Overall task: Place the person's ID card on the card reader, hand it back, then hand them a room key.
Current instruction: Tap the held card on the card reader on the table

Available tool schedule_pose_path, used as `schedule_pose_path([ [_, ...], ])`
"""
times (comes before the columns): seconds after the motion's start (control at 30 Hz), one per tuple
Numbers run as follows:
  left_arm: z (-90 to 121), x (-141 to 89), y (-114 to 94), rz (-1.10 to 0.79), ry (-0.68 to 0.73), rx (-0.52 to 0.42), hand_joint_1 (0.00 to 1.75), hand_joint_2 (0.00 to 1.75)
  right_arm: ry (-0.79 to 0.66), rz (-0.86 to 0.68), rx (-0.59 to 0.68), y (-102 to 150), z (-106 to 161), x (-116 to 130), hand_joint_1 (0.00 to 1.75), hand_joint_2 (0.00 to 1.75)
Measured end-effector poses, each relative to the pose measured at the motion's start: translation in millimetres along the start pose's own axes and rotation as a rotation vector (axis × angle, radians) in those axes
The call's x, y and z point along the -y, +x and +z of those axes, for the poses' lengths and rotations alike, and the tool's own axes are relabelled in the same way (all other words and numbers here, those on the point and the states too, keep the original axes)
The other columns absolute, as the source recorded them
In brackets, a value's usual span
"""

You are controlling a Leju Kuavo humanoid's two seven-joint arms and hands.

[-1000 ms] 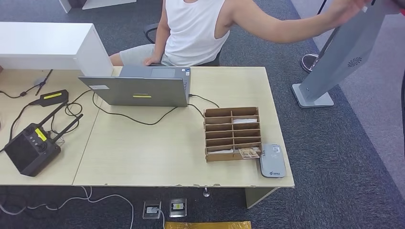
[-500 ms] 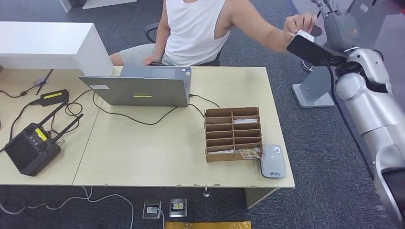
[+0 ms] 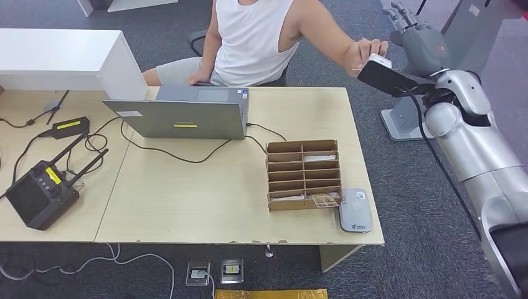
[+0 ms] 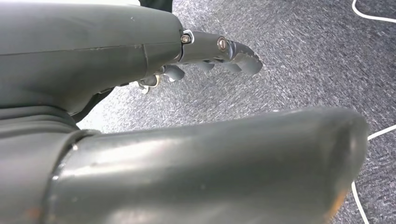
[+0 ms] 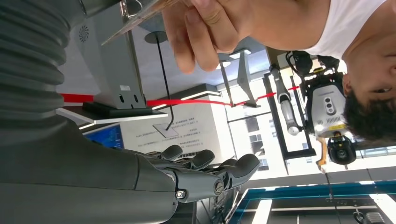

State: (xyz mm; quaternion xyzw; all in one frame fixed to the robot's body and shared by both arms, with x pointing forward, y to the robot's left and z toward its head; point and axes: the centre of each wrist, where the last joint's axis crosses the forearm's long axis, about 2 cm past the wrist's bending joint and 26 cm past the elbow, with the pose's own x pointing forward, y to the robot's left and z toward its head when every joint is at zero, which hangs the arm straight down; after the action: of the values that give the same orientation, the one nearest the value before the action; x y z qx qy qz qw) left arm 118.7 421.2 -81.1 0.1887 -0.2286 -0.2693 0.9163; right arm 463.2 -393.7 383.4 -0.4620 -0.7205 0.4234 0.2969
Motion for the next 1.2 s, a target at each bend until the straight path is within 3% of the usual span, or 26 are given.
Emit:
schedule_pose_path([
  [0.07,0.1,0.1,-0.2,0.000,0.001,0.000,0.00,0.00,0.003,-0.002,0.005,0.7,-0.3,-0.5,1.69,1.75],
  [0.1,0.1,0.1,-0.3,0.000,0.001,0.000,0.00,0.00,0.005,-0.004,0.006,1.0,-0.4,-0.7,1.75,1.75],
  [0.83,0.2,0.2,-0.4,-0.007,0.004,0.004,0.00,0.00,0.080,-0.051,0.000,5.1,5.5,-4.9,1.75,1.75],
  [1.03,0.2,0.2,-0.5,-0.010,0.004,0.010,0.00,0.00,0.121,-0.115,-0.048,-0.9,22.7,-14.6,1.75,1.75],
  [1.2,1.6,2.6,-4.5,0.001,0.007,0.005,0.00,0.00,0.143,-0.268,-0.134,-13.5,51.6,-27.4,1.75,1.75],
])
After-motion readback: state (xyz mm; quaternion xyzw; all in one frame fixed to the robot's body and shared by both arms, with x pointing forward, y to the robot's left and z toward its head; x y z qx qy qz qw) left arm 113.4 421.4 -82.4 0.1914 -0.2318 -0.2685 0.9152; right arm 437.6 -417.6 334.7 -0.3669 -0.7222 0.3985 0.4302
